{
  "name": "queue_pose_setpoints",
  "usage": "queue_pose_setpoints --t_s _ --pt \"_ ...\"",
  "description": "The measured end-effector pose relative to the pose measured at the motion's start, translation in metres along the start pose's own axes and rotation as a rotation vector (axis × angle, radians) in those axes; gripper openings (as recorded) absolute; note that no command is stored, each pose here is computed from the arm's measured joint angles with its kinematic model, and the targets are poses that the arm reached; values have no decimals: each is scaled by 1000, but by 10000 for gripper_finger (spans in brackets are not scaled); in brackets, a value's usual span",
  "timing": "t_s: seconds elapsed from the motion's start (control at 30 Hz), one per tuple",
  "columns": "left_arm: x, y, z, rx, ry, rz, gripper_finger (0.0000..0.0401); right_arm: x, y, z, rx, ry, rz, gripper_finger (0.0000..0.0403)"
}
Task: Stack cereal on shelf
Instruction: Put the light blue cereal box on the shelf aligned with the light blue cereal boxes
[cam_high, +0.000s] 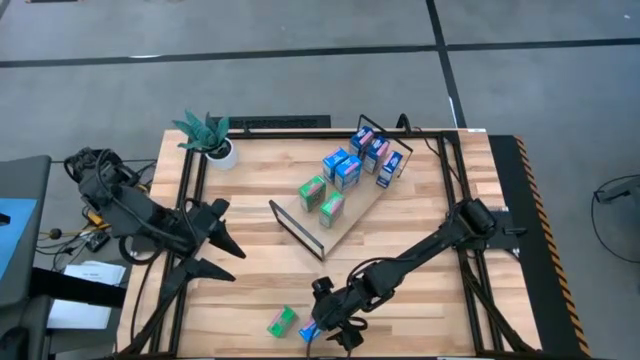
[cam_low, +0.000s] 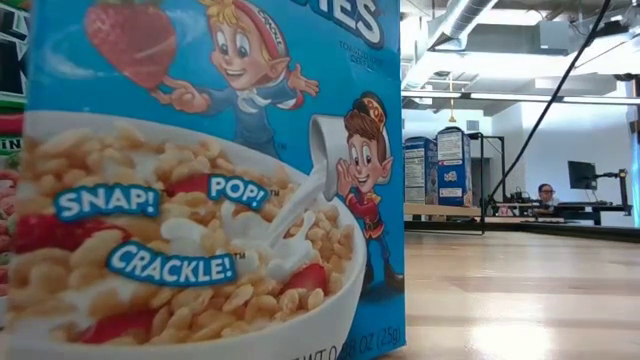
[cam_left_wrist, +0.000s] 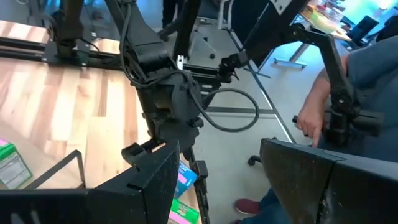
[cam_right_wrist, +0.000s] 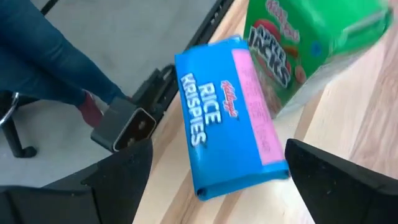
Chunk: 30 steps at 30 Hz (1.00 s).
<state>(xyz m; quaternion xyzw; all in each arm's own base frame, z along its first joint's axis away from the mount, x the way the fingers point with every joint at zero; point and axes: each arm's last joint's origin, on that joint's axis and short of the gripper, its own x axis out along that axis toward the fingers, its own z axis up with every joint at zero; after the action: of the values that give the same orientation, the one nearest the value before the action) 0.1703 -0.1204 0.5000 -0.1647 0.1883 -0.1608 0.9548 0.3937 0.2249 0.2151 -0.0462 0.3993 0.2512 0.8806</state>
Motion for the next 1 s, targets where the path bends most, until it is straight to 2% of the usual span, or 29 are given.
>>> queue_pose_setpoints --t_s 0.17,0.4,0.57,1.0 --pt "0 0 0 1 -5 11 215 -1 0 0 16 2 -13 367" --pt "0 1 1 16 -29 57 215 -1 -4 -5 16 57 -55 280" --pt "0 2 1 16 -31 61 215 -1 -5 -6 -14 66 -55 234" --pt "0 3 1 13 -52 101 215 -4 -7 -6 -50 73 -47 181"
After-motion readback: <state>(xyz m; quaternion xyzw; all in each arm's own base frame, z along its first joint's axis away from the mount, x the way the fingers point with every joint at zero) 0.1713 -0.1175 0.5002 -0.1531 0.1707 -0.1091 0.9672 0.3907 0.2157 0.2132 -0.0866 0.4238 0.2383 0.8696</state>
